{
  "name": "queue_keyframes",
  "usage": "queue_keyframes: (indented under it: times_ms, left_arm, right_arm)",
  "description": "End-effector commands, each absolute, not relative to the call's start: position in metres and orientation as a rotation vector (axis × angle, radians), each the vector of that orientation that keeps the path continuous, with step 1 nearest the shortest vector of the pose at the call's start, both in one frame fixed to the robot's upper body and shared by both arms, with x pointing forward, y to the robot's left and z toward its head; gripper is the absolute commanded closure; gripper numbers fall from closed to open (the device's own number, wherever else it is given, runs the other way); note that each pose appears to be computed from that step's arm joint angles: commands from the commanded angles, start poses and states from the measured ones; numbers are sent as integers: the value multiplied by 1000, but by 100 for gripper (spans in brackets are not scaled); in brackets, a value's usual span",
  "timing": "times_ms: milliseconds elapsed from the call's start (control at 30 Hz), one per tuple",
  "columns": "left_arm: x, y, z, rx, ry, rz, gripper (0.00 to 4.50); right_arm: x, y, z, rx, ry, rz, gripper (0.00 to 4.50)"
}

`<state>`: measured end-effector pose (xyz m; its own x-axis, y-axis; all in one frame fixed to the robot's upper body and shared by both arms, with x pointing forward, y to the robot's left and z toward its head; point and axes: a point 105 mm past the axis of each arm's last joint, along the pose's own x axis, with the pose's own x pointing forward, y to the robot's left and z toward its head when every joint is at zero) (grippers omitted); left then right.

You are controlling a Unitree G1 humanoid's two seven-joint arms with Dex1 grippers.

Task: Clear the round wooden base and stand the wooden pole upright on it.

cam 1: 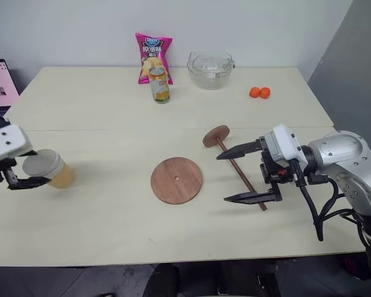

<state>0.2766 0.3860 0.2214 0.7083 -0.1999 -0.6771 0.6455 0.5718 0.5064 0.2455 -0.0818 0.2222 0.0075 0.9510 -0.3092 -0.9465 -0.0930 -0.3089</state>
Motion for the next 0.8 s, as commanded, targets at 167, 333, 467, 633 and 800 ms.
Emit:
queue_keyframes:
  times_ms: [167,333,467,633,800]
  left_arm:
    - [272,313,281,691,201,-677,5]
    - [260,260,255,587,146,-871,5]
    - [257,226,236,543,107,-943,5]
    - [248,198,220,457,65,-1025,5]
    - [239,176,203,440,55,-1074,5]
  right_arm:
    - [261,-103,242,-515,-74,1435,0]
    - [279,-120,232,-545,10,1278,0]
    - [294,-132,221,-604,106,1152,0]
    - [305,-137,212,-599,181,1064,0]
    - [314,-126,204,-429,238,1002,0]
